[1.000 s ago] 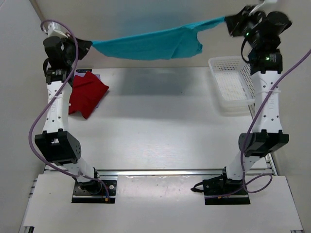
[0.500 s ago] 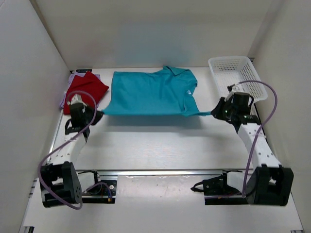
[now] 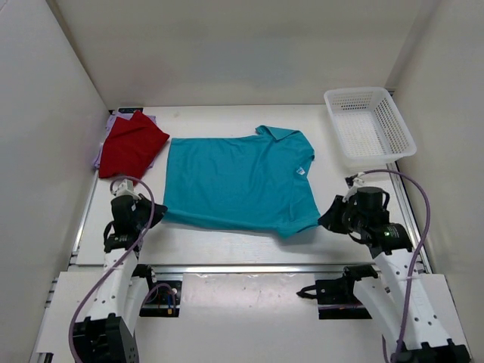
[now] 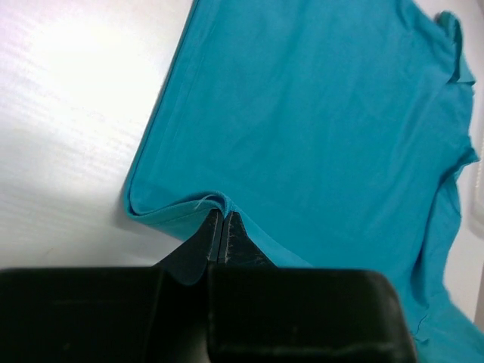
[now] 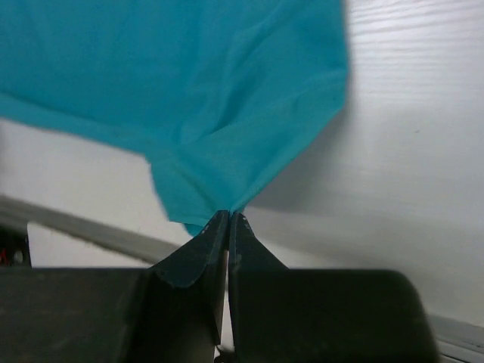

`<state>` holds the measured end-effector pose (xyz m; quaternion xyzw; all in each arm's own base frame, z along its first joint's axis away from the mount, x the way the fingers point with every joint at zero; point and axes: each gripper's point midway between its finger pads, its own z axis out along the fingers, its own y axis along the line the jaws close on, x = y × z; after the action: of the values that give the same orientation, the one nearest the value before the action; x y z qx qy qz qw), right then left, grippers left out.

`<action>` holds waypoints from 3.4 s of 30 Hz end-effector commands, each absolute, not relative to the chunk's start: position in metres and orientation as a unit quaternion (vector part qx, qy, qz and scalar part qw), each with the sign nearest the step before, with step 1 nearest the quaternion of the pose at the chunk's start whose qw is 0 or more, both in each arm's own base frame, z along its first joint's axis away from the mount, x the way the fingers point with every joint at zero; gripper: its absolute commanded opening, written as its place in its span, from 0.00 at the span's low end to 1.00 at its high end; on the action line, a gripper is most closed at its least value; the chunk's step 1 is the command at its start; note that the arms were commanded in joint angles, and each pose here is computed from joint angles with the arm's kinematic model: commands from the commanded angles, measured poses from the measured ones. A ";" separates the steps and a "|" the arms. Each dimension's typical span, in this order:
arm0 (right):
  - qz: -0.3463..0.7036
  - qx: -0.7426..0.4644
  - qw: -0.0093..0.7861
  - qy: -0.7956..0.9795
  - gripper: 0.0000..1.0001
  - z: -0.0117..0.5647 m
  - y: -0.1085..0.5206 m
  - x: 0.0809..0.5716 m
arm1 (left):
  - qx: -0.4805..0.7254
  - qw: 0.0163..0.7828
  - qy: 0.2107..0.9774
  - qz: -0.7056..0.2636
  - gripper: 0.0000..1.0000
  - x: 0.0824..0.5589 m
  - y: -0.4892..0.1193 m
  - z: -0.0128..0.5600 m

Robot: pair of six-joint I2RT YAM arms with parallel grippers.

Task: Fold and stack the t-shirts
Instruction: Flatten out the tshirt

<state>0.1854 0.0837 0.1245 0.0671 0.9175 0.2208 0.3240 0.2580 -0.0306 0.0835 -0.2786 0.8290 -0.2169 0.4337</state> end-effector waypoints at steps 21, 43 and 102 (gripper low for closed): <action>0.203 0.061 0.370 0.905 0.00 0.144 0.087 0.358 | -0.375 0.427 0.784 -0.250 0.00 0.318 -0.018 0.081; 0.068 -0.005 0.759 0.647 0.00 0.604 0.085 0.254 | -0.151 0.706 0.618 -0.310 0.00 0.307 -0.032 0.522; 0.122 0.054 0.395 0.909 0.00 0.155 0.038 0.317 | -0.317 0.465 0.804 -0.190 0.00 0.325 -0.004 0.110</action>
<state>0.3387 0.0536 0.1532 0.0291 0.9062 0.1552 0.3922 0.3355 -0.0064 0.1089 -0.3104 0.8173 -0.1789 0.4512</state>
